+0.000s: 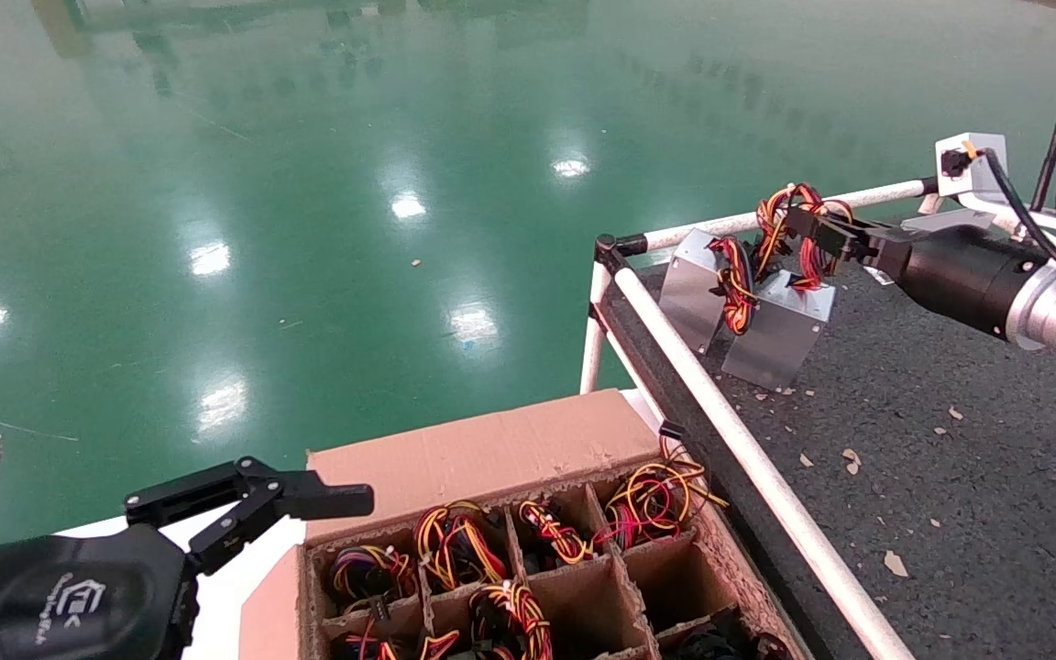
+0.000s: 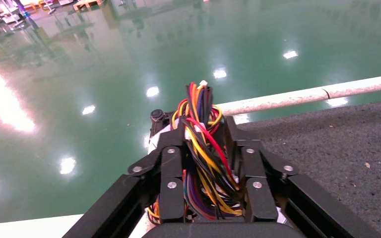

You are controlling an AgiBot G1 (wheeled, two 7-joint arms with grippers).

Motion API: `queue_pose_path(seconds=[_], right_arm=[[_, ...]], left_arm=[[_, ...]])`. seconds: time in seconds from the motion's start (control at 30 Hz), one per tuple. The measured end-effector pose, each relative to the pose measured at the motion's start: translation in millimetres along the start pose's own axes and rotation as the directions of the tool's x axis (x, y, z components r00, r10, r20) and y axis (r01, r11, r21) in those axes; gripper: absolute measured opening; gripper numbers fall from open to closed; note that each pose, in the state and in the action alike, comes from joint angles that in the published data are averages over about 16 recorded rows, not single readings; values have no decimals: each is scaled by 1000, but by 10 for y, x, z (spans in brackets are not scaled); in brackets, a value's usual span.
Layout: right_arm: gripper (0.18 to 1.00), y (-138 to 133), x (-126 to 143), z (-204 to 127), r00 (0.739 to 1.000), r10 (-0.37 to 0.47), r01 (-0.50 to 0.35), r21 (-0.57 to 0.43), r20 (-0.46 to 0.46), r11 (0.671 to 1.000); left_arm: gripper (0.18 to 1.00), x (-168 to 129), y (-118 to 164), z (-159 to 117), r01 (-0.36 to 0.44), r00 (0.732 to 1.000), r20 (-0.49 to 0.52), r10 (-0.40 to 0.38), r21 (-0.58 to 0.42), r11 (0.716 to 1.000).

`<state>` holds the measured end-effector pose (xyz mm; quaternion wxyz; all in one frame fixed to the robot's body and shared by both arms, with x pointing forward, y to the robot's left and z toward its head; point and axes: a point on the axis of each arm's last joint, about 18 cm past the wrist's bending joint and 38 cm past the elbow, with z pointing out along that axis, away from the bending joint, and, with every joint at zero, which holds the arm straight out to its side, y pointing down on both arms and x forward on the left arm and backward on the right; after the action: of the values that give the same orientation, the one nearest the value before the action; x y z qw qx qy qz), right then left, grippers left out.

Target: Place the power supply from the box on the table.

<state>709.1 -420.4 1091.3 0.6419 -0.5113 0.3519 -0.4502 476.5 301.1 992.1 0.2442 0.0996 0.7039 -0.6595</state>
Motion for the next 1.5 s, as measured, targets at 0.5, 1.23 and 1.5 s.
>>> queue_pose_path(seconds=[0.5,1.23,1.5], right_arm=[[595,-201,-7,-26,1000,-8,8,35,9,999],[967,-363,-186,-142,990,-48,33,118,129,993],[996,-292,-327,-317,969,-102,69,151,224,986]], left_arm=[[1000,0,0,0,0,1000,0,0,0,1000],[1000,-2,1,-1,0,1000,0,0,0,1000],[1000,-2,1,-2,0,1000,0,0,0,1000]])
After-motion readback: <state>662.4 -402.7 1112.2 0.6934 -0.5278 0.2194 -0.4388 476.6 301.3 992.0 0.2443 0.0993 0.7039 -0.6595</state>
